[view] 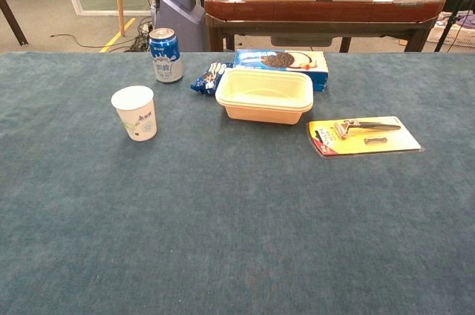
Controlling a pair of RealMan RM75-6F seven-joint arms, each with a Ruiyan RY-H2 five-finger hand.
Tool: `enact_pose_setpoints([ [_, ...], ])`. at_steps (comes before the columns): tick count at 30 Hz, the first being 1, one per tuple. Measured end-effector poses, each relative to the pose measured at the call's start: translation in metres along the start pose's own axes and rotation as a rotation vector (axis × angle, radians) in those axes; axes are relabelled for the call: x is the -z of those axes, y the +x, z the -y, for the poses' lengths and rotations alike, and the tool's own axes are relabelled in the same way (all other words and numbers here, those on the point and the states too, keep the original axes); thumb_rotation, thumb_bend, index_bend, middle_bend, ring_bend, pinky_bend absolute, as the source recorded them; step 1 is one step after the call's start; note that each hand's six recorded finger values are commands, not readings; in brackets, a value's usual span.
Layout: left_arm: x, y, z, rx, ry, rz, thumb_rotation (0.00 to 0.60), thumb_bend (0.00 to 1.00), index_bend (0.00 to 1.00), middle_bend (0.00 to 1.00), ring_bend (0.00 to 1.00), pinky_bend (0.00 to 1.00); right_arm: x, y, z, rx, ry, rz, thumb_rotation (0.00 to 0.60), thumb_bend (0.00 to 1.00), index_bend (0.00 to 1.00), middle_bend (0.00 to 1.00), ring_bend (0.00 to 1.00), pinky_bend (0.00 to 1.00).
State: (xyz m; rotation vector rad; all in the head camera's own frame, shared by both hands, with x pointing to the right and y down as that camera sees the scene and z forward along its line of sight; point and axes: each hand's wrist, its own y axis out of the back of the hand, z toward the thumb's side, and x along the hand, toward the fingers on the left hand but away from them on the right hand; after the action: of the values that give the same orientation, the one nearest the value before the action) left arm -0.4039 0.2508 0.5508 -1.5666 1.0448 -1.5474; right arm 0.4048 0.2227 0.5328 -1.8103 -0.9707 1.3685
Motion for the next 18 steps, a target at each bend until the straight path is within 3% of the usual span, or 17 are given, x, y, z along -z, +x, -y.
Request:
enact_pose_setpoints([
  [13,-0.001,0.004,-0.001,-0.022,-0.017,0.025,0.6,0.23,0.13,0.0,0.0,0.0,0.001,0.004,-0.008,0.03,0.006,0.0,0.6,0.11,0.17,0.24,0.02,0.0],
  [18,-0.008,0.019,0.0,-0.012,-0.044,0.078,0.6,0.23,0.13,0.0,0.0,0.0,0.001,0.007,-0.014,0.052,0.015,0.006,0.6,0.11,0.17,0.24,0.02,0.0],
])
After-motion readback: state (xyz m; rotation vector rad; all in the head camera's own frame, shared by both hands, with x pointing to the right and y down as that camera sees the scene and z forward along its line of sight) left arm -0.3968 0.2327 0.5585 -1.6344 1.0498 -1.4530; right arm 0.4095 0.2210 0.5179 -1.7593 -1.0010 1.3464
